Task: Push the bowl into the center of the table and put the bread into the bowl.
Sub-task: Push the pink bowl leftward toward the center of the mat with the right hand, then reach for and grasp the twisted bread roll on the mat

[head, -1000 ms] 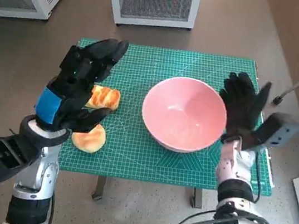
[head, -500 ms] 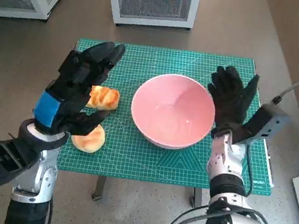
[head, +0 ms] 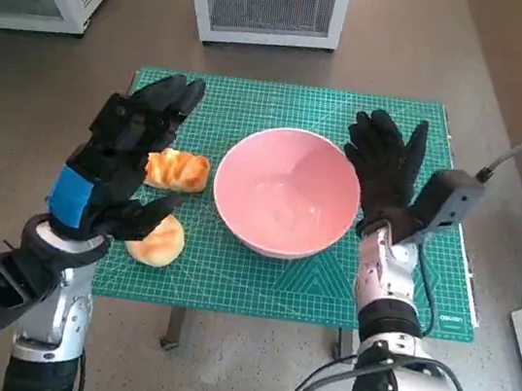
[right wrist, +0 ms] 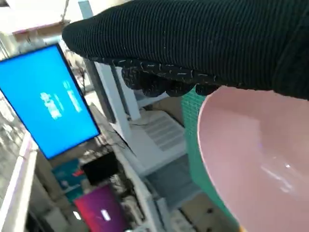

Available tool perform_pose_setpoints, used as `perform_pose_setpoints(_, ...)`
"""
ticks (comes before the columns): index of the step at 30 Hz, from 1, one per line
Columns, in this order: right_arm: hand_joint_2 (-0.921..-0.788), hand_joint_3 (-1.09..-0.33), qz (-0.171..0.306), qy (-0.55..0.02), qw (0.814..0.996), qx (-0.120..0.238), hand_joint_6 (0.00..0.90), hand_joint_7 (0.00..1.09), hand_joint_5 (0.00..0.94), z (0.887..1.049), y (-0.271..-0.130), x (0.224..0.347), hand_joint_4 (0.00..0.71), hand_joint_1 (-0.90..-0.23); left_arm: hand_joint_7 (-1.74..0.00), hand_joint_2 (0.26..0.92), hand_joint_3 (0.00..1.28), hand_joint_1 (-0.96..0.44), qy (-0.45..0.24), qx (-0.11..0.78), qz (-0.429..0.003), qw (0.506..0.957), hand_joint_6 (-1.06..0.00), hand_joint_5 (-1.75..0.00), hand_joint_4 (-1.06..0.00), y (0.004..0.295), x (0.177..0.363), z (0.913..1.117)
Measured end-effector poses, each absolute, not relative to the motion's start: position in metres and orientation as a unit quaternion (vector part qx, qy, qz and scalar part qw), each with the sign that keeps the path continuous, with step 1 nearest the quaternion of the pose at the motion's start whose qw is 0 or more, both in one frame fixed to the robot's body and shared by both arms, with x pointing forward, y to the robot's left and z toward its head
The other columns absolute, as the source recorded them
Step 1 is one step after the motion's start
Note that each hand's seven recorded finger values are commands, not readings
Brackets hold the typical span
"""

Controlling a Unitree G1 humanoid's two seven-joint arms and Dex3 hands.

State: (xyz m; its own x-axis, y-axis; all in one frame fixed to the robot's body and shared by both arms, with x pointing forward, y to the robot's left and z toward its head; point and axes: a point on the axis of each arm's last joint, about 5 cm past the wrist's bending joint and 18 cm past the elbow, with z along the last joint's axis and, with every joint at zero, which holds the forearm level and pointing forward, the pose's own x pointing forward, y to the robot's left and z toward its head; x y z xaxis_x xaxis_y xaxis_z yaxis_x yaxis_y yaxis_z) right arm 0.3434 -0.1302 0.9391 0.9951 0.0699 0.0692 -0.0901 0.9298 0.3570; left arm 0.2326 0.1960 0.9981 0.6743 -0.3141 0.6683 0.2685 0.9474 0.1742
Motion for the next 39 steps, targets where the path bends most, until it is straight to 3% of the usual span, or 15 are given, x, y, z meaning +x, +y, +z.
perform_pose_setpoints(5,-0.921,-0.727,0.053,-0.061,0.981,0.174,0.114,0.45,0.007,0.946,-0.134,0.345,0.336,-0.401,-0.40,0.921,0.28,-0.61,-0.371,0.031,-0.153,0.916,-0.17,0.00,-0.26,0.197,0.232,0.998)
perform_pose_setpoints(10,-0.921,-0.701,0.083,-0.136,0.974,0.160,0.069,0.52,0.001,0.959,-0.139,0.347,0.328,-0.442,-0.39,0.921,0.28,-0.61,-0.370,0.034,-0.150,0.916,-0.18,0.00,-0.25,0.198,0.233,0.998)
perform_pose_setpoints(19,-0.921,-0.646,0.152,-0.305,0.934,0.105,0.071,0.59,0.024,0.990,-0.155,0.346,0.377,-0.524,-0.32,0.921,0.27,-0.61,-0.368,0.038,-0.141,0.918,-0.21,0.00,-0.25,0.203,0.236,1.000)
perform_pose_setpoints(26,-0.921,-0.632,0.196,-0.412,0.888,0.053,0.064,0.61,0.020,1.003,-0.165,0.333,0.376,-0.528,-0.26,0.921,0.27,-0.61,-0.366,0.037,-0.134,0.920,-0.24,0.00,-0.23,0.205,0.241,1.001)
perform_pose_setpoints(30,-0.921,-0.581,0.215,-0.450,0.866,0.035,0.074,0.64,0.017,1.006,-0.168,0.322,0.373,-0.537,-0.25,0.921,0.25,-0.60,-0.370,0.039,-0.129,0.919,-0.25,0.00,-0.23,0.207,0.243,1.003)
perform_pose_setpoints(33,-0.921,-0.511,0.227,-0.465,0.855,0.032,0.096,0.66,0.018,1.006,-0.171,0.314,0.380,-0.553,-0.24,0.921,0.22,-0.59,-0.372,0.041,-0.123,0.919,-0.26,0.00,-0.22,0.208,0.245,1.004)
perform_pose_setpoints(39,-0.921,-0.474,0.243,-0.481,0.842,0.034,0.071,0.65,0.013,1.005,-0.173,0.301,0.375,-0.566,-0.23,0.921,0.21,-0.59,-0.376,0.058,-0.116,0.918,-0.26,0.00,-0.22,0.209,0.248,1.005)
